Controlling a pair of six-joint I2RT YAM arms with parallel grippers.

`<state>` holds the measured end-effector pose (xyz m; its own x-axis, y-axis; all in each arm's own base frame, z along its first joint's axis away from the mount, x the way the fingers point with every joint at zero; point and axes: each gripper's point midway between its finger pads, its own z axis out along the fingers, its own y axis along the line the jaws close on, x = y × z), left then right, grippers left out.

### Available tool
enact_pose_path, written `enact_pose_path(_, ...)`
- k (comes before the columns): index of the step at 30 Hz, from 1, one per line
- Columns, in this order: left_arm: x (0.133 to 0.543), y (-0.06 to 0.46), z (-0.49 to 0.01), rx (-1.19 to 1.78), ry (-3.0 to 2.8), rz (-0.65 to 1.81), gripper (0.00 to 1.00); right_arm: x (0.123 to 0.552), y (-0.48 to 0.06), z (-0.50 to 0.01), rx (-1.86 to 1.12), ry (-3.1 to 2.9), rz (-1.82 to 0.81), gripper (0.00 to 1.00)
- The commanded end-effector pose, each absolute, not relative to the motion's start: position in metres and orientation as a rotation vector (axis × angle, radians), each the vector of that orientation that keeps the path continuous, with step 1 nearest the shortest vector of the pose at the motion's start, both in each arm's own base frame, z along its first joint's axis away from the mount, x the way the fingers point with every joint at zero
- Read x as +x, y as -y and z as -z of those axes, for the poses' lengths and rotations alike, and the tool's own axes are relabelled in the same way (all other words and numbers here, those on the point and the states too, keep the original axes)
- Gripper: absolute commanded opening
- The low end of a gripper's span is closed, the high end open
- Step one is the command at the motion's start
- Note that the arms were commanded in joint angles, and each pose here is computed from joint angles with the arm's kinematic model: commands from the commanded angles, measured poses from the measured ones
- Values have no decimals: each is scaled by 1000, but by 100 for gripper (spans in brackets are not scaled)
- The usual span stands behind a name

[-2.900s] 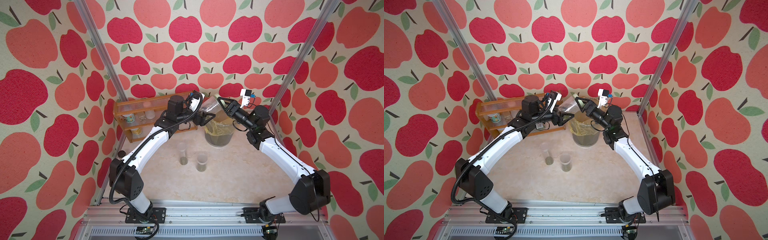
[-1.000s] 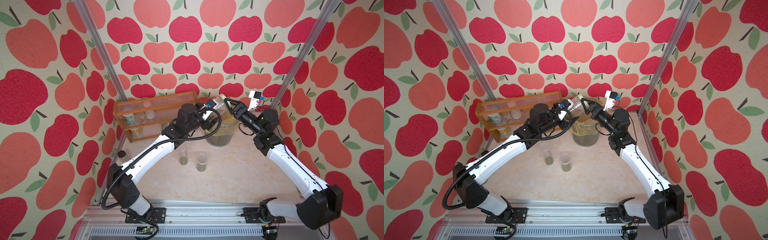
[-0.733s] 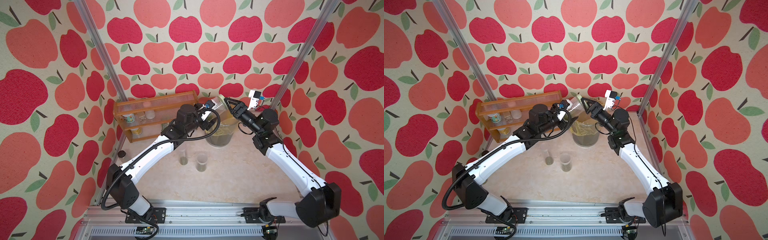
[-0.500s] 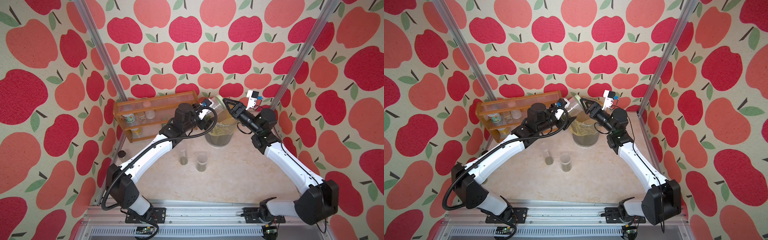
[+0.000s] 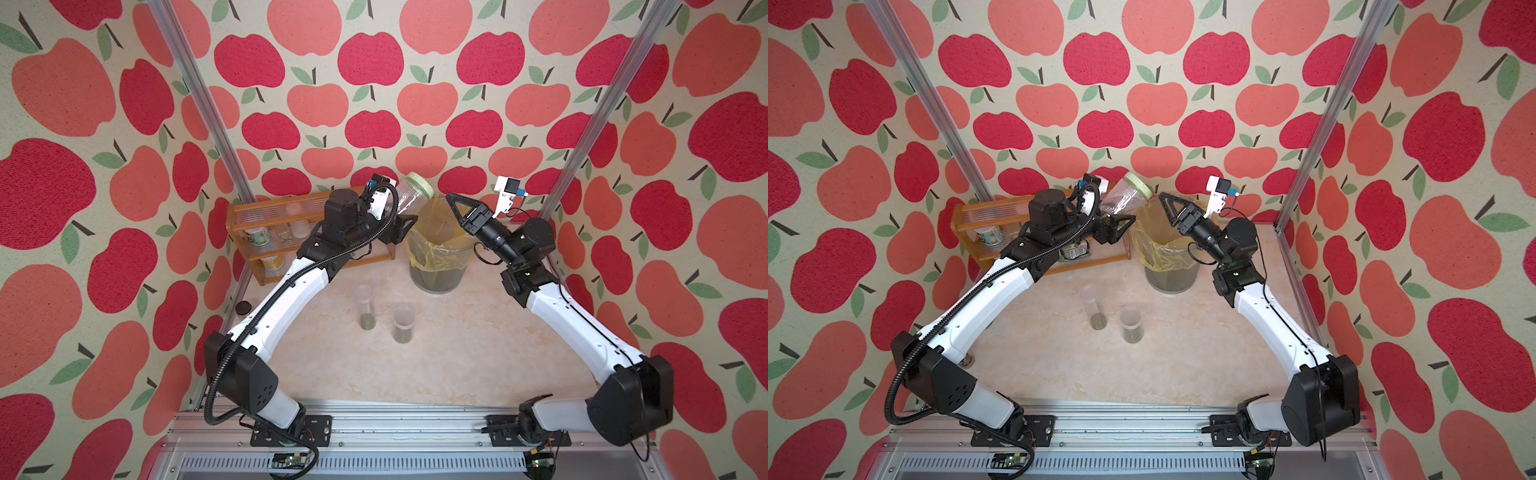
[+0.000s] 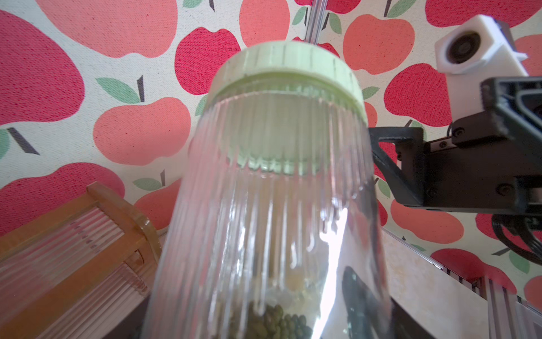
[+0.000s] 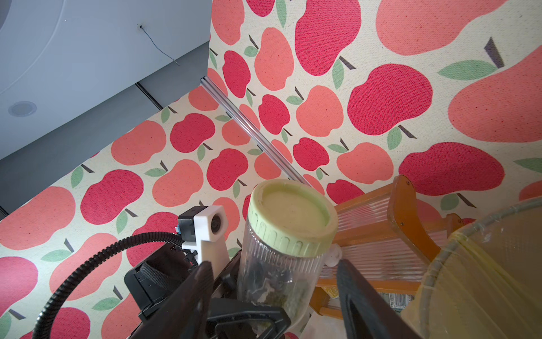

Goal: Empty moldy mung beans from jars
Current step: Unscrew the lid from the jar.

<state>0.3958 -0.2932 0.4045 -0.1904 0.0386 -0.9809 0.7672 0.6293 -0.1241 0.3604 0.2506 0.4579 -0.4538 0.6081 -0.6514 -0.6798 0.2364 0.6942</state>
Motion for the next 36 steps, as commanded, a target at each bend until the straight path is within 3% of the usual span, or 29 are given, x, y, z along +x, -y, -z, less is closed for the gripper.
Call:
enact_pose_path(1, 375, 290, -457, 690, -1490, 769, 41, 358, -251, -464, -88, -1384, -1506, 73)
enact_pose_path(4, 373, 289, -457, 703, -1453, 692, 41, 357, -249, -465, -75, -1396, -1495, 82)
enact_pose_path(12, 366, 322, -435, 890, -1343, 336, 42, 358, -251, -468, -81, -1497, -1410, 85)
enact_pose_path(21, 363, 335, -434, 910, -1300, 278, 41, 359, -255, -462, -70, -1538, -1424, 80)
enact_pose_path(36, 360, 332, -445, 870, -1257, 283, 41, 365, -258, -454, -54, -1549, -1445, 80)
